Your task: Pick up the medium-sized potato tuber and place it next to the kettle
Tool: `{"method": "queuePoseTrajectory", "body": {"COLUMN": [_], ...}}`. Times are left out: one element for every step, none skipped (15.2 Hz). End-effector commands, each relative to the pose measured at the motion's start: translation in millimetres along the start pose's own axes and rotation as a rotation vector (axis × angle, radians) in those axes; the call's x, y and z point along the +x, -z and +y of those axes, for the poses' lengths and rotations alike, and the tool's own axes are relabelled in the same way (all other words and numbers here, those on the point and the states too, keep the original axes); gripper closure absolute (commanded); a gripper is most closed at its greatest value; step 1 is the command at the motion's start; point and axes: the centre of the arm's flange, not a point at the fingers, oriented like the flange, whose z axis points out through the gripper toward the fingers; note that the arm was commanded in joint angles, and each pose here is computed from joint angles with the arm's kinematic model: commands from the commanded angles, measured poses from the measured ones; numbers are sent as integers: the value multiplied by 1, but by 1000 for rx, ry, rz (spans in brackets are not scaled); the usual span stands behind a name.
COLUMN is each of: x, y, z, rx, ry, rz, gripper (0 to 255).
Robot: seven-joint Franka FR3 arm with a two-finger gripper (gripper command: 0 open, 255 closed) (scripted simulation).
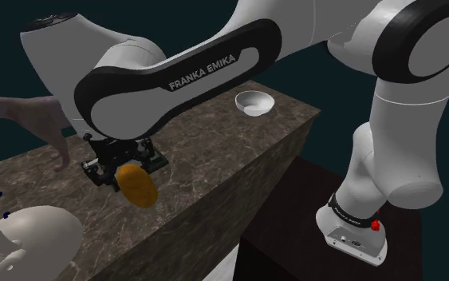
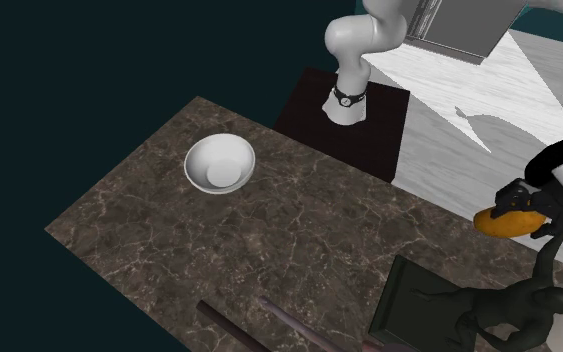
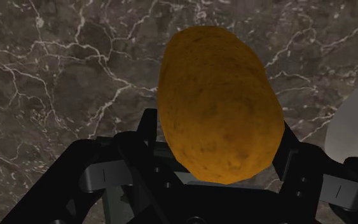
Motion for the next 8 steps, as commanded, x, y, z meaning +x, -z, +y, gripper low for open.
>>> {"method": "queuePoseTrajectory", "body": {"x": [-1, -1, -1, -1, -1, -2, -2, -2], "y": [-10, -15, -21, -26, -31, -36, -42, -47], "z": [0, -1, -1, -1, -2, -2, -2, -2], "rx": [0, 0, 0, 0, 0, 0, 0, 0], "ry": [0, 0, 0, 0, 0, 0, 0, 0], "rz": [0, 0, 0, 0, 0, 0, 0, 0], "gripper": [255, 255, 255, 255, 255, 255, 255, 255]}}
